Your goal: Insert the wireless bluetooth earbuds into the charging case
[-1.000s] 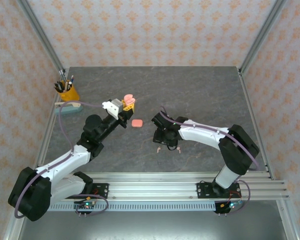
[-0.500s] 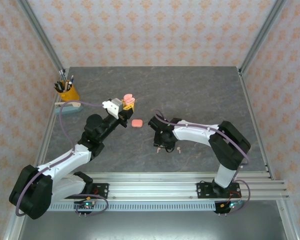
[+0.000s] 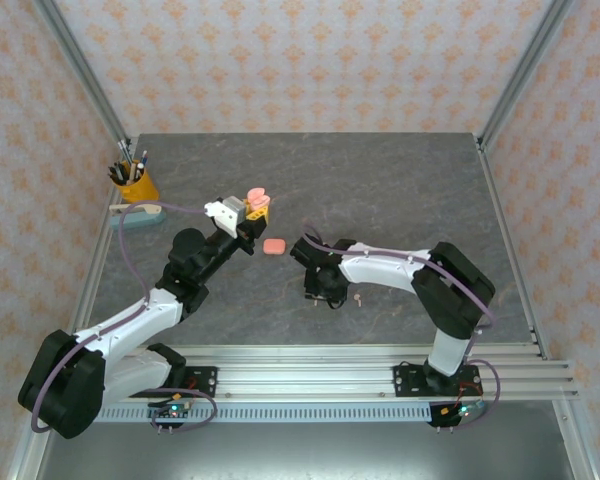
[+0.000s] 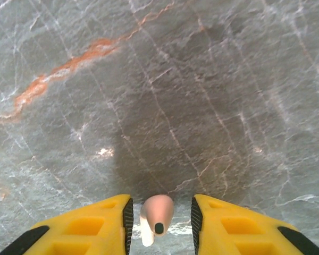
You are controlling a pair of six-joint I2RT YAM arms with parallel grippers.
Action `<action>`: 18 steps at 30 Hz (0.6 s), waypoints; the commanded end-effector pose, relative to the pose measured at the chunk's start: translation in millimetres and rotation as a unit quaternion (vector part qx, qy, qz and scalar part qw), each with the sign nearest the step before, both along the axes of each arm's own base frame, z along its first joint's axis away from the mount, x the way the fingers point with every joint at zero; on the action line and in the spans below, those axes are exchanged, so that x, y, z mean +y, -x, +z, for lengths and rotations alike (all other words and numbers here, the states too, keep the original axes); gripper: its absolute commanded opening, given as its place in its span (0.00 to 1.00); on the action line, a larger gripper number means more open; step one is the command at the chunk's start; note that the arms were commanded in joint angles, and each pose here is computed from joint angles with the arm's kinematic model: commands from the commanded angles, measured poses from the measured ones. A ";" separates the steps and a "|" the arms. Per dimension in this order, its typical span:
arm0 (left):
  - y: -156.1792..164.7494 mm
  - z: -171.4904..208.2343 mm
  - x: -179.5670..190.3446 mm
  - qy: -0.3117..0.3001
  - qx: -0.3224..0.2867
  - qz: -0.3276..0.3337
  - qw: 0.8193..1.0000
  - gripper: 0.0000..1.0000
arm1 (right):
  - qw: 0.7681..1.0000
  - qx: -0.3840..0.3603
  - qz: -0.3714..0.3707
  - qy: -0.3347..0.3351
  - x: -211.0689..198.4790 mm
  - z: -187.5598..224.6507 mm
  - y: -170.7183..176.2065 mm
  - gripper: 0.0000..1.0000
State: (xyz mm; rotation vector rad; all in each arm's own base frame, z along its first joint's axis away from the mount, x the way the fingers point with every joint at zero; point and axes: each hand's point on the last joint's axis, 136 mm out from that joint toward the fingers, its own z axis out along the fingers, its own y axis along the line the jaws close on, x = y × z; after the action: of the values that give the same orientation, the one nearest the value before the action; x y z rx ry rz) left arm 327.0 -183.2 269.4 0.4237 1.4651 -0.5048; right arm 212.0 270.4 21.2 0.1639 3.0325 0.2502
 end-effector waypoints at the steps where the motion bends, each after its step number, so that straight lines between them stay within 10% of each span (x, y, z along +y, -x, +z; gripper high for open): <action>1: 3.8 5.0 -1.0 0.009 -0.010 -0.002 1.000 0.00 | 1.000 0.003 -0.005 0.018 -2.7 -0.9 1.3 0.35; 18: 6.3 6.9 -0.6 0.012 -0.006 -0.005 1.000 0.00 | 0.998 -0.025 0.045 0.039 1.5 2.9 -21.3 0.15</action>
State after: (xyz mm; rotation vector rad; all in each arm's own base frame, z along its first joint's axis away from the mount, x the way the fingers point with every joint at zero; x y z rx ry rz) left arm 326.6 -183.1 269.6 0.4218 1.4659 -0.5075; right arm 224.3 278.3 21.3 0.0883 3.0186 0.2033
